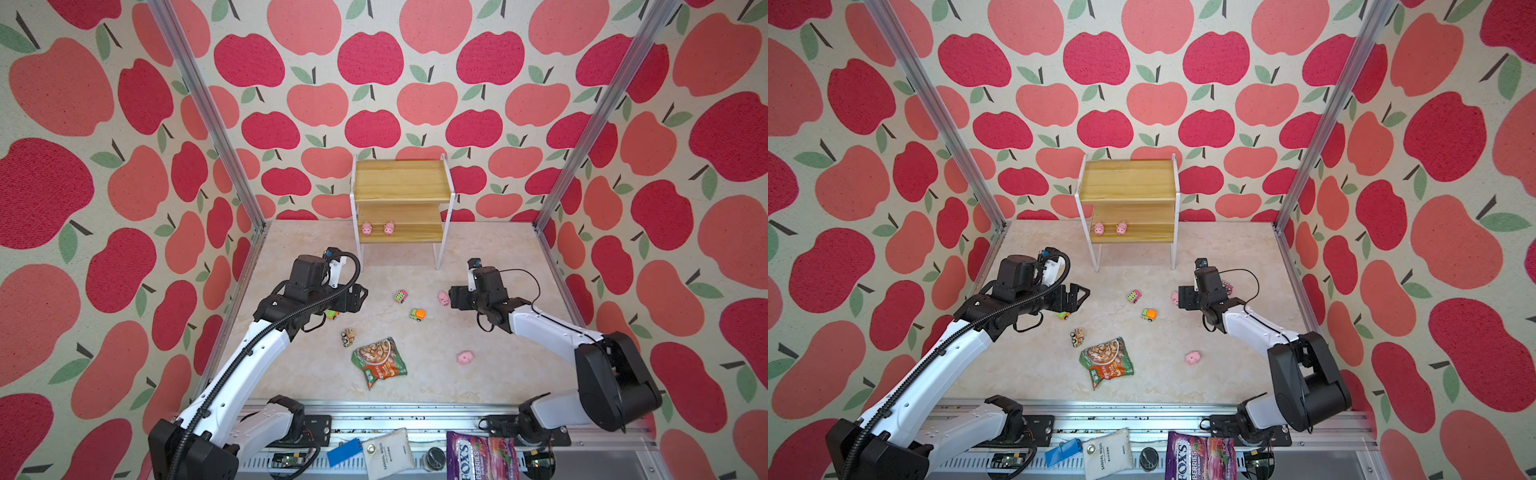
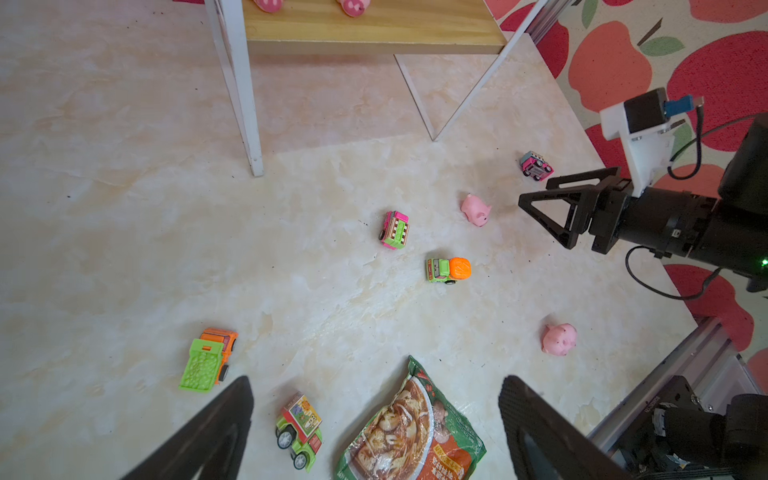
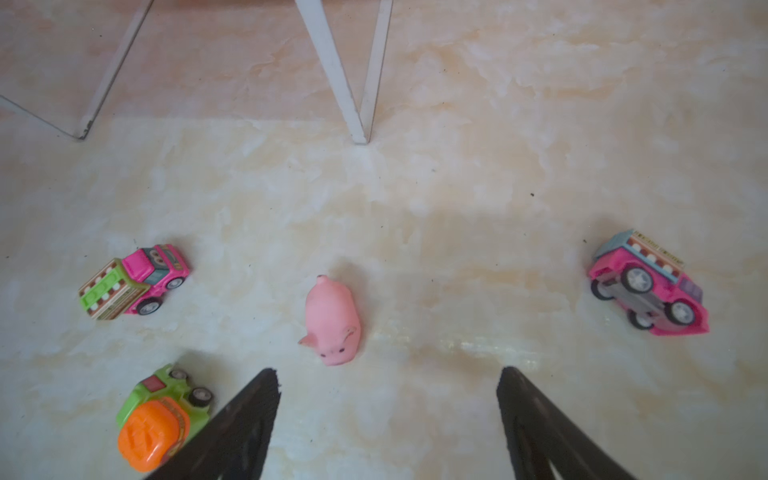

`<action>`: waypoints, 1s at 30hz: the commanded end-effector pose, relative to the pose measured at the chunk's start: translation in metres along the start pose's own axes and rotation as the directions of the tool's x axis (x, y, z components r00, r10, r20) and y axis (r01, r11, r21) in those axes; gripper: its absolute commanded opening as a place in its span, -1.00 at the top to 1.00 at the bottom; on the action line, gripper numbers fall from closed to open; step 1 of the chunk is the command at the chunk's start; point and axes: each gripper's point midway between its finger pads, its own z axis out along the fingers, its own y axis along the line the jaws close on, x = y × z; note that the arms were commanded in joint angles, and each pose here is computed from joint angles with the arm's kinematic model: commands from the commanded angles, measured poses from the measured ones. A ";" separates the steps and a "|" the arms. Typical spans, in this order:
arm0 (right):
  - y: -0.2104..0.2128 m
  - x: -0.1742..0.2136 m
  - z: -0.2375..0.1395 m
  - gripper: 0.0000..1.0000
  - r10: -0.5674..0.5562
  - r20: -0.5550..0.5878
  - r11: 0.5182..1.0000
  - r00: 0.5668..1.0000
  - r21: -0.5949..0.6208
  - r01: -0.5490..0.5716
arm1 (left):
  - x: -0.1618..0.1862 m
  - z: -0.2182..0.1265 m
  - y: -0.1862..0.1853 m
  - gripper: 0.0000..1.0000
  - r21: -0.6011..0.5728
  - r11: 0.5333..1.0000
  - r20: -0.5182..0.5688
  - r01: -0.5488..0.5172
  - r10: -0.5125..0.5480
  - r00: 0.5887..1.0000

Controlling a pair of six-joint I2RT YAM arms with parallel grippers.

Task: Place and organize the plastic toys onto the shelf

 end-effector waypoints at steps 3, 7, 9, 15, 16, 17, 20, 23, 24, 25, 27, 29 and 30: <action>0.028 0.019 -0.003 -0.57 0.046 0.074 0.994 0.996 -0.104 -0.038 | -0.006 -0.009 -0.008 -0.89 0.028 0.999 0.045 -0.041 0.040 0.998; 0.031 0.025 0.004 -0.43 0.051 0.071 0.993 0.996 -0.111 -0.043 | -0.007 -0.013 -0.010 -0.89 0.032 0.998 0.058 -0.049 0.047 0.997; 0.032 0.025 0.010 -0.37 0.037 0.063 0.994 0.997 -0.107 -0.030 | -0.008 -0.014 -0.010 -0.89 0.030 0.998 0.062 -0.050 0.048 0.997; 0.033 0.030 0.029 -0.20 0.008 0.041 0.995 0.999 -0.096 -0.004 | -0.008 -0.017 -0.009 -0.89 0.019 0.998 0.071 -0.056 0.054 0.996; 0.033 0.031 0.032 -0.19 0.002 0.034 0.996 0.999 -0.092 0.001 | -0.009 -0.018 -0.009 -0.89 0.019 0.998 0.073 -0.057 0.056 0.996; 0.033 0.032 0.033 -0.19 0.000 0.033 0.996 0.999 -0.093 0.003 | -0.009 -0.018 -0.009 -0.89 0.019 0.998 0.074 -0.058 0.057 0.996; 0.033 0.033 0.039 -0.15 -0.013 0.045 0.996 0.999 -0.090 0.017 | -0.009 -0.018 -0.009 -0.89 0.019 0.998 0.074 -0.058 0.057 0.996; 0.033 0.033 0.043 -0.08 -0.028 0.060 0.996 0.998 -0.089 0.033 | -0.008 -0.017 -0.009 -0.89 0.018 0.998 0.072 -0.060 0.058 0.996; 0.032 0.035 0.045 -0.08 -0.033 0.066 0.996 0.997 -0.084 0.038 | -0.008 -0.017 -0.008 -0.89 0.014 0.998 0.073 -0.059 0.058 0.996; 0.031 0.034 0.046 -0.07 -0.037 0.075 0.996 0.996 -0.078 0.043 | -0.008 -0.018 -0.008 -0.89 0.012 0.998 0.075 -0.060 0.059 0.995; 0.029 0.034 0.047 -0.05 -0.040 0.094 0.997 0.995 -0.068 0.046 | -0.010 -0.019 -0.007 -0.89 0.006 0.998 0.083 -0.061 0.060 0.995; 0.028 0.034 0.049 -0.04 -0.049 0.108 0.996 0.993 -0.064 0.056 | -0.010 -0.020 -0.007 -0.89 0.002 0.998 0.088 -0.061 0.061 0.994; 0.028 0.034 0.052 -0.04 -0.053 0.111 0.996 0.992 -0.062 0.060 | -0.010 -0.020 -0.006 -0.88 0.000 0.998 0.088 -0.061 0.061 0.994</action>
